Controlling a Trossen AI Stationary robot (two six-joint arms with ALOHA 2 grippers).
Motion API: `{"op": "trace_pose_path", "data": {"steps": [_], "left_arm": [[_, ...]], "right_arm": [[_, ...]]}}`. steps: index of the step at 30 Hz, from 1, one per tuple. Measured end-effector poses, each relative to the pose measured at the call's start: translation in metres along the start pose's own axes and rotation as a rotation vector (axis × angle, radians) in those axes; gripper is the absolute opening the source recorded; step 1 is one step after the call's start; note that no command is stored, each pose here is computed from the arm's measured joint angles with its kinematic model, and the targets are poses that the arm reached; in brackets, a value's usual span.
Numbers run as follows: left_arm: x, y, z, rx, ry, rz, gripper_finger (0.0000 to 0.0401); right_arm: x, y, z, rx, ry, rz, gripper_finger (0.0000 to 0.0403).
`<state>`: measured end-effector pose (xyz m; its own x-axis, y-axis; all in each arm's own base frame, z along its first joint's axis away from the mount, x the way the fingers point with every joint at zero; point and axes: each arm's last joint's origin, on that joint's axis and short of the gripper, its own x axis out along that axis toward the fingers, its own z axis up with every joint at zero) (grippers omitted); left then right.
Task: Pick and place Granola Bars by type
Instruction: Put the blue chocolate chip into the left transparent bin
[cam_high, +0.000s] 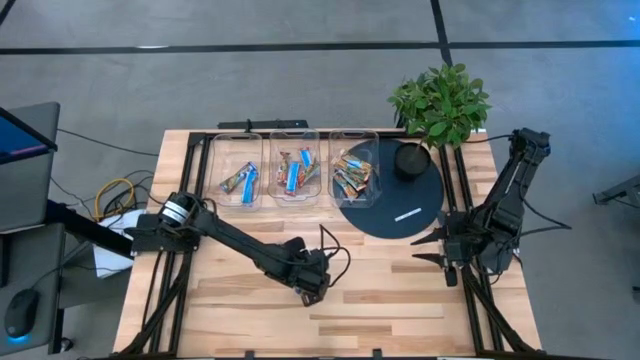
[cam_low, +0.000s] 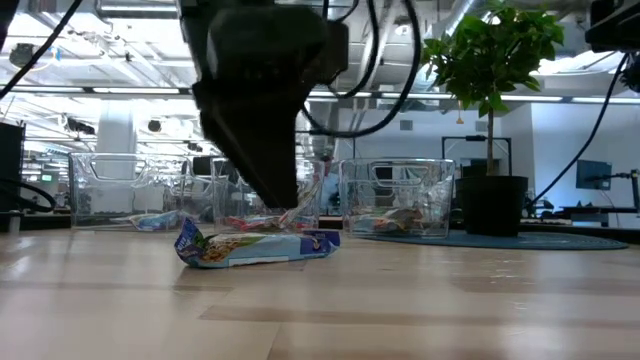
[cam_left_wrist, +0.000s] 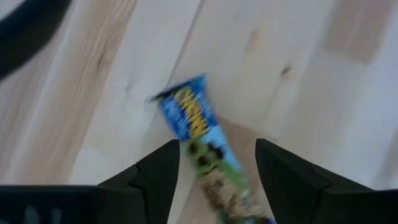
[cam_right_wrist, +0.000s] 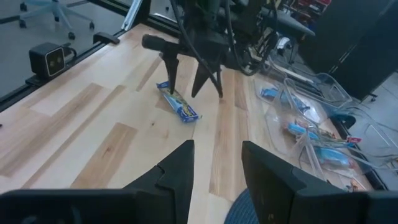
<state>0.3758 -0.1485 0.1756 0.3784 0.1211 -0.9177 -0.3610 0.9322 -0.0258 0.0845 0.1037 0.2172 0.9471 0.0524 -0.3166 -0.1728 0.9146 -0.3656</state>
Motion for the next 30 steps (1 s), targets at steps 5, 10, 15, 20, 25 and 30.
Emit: {"op": "trace_pose_path", "data": {"steps": [5, 10, 15, 20, 25, 30], "left_arm": [[0.005, 0.003, -0.003, -0.020, 0.010, 0.002, 0.0224], [0.014, 0.003, -0.007, -0.033, -0.008, -0.044, 0.0239], [0.021, 0.006, -0.015, -0.049, 0.018, -0.038, 0.0244], [0.025, 0.008, -0.019, -0.050, 0.037, -0.054, 0.0245], [0.026, 0.009, -0.021, -0.048, 0.046, -0.054, 0.0245], [0.026, 0.009, -0.021, 0.015, 0.042, -0.042, 0.0245]], "right_arm": [[0.000, 0.000, 0.000, 0.000, 0.000, 0.000, 0.0127], [0.000, 0.000, 0.000, 0.001, 0.000, -0.001, 0.0127], [0.000, 0.000, 0.000, 0.003, 0.001, -0.003, 0.0127], [0.000, 0.000, 0.000, 0.003, 0.001, -0.003, 0.0127], [0.000, 0.000, 0.000, 0.003, 0.002, -0.003, 0.0127], [0.000, 0.000, 0.000, 0.003, 0.002, -0.003, 0.0127]]}}
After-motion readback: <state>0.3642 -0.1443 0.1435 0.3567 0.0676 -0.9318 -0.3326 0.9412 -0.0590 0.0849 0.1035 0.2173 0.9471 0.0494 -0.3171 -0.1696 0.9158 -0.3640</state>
